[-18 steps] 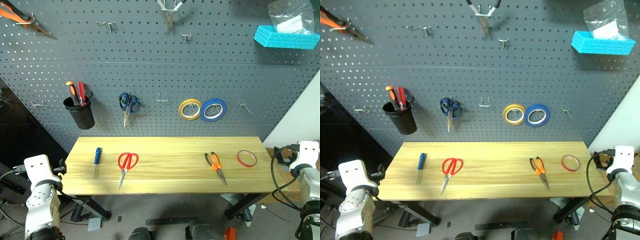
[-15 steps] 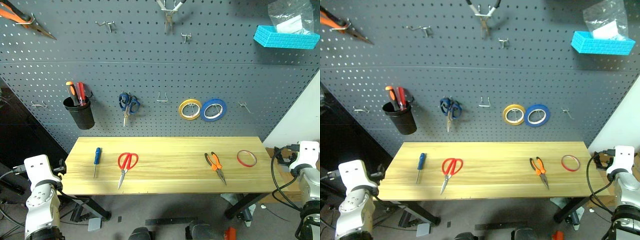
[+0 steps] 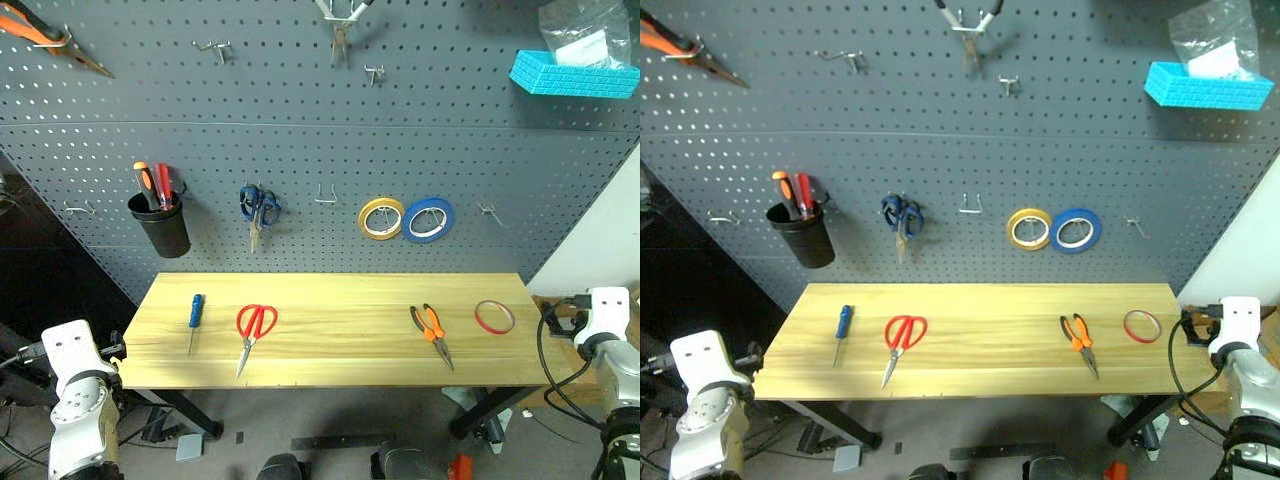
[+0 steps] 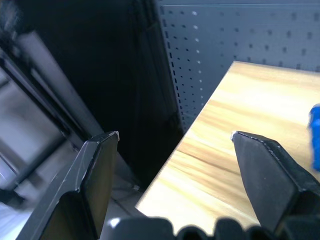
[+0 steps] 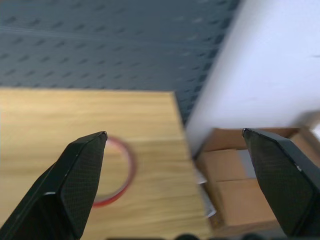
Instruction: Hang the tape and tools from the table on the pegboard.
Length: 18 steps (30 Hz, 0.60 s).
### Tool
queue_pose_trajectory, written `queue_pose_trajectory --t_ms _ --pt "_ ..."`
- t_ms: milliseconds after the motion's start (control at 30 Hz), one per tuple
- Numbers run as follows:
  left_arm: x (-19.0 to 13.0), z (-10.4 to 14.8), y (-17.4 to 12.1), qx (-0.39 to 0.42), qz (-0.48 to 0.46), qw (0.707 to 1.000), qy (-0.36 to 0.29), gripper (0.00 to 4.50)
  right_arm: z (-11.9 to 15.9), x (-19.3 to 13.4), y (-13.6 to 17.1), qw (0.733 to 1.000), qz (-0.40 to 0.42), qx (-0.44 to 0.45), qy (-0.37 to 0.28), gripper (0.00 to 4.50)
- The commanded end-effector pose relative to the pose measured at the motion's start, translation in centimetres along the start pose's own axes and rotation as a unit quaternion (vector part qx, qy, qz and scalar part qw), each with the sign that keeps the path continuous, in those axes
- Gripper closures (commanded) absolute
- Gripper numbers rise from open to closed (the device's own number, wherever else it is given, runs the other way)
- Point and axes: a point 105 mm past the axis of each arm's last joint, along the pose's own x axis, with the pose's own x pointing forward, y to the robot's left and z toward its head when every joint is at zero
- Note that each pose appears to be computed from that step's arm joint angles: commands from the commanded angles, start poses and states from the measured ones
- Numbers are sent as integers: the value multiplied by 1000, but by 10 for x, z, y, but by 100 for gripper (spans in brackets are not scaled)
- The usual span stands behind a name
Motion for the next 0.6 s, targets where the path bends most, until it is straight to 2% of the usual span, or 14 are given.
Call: queue_pose_trajectory --t_ms 33,233,333,467,600 --pt "-6 37 -30 15 -44 998 -43 63 29 2 18 998 45 -25 -32 0" --pt "-31 68 -126 108 -212 968 -84 63 42 9 30 998 58 -24 -20 0" --pt "-60 74 -182 174 -350 915 -104 63 42 16 36 997 77 -29 2 0" --pt "-93 79 -221 194 -482 848 -106 63 44 23 38 995 93 -31 26 0" --pt "-143 89 -258 191 -629 746 -109 63 45 37 41 992 109 -20 60 0"
